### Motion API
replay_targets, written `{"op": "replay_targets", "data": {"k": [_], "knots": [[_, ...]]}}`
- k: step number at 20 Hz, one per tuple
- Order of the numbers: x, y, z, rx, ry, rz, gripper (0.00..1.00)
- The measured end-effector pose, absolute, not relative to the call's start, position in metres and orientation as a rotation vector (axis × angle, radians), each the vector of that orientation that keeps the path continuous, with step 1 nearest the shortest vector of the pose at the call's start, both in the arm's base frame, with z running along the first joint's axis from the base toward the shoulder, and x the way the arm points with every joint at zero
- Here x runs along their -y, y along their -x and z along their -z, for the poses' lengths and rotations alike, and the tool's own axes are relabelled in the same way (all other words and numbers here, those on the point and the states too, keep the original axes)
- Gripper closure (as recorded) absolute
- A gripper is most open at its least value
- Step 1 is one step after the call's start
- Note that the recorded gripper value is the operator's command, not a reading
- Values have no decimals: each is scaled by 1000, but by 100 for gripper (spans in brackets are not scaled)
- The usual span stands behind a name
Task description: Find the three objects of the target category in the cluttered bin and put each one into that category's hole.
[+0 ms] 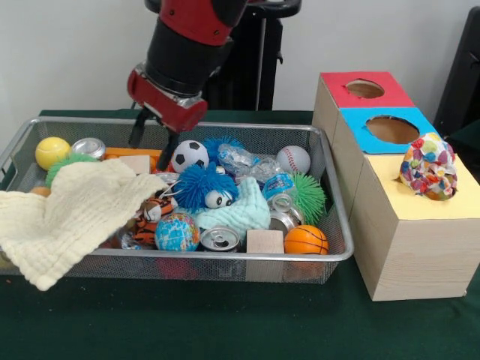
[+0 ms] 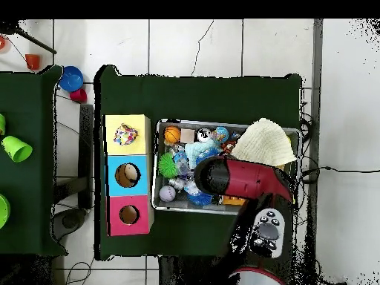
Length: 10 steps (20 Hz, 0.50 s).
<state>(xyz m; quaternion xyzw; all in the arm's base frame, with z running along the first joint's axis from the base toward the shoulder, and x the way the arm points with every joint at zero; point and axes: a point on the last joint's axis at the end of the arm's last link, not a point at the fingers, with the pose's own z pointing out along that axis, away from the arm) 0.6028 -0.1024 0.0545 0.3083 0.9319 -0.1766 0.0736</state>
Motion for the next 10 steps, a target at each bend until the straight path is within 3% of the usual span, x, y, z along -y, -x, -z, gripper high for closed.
{"op": "replay_targets", "data": {"k": [10], "knots": [[139,-585,-24,-2784,-824,558,0]]}}
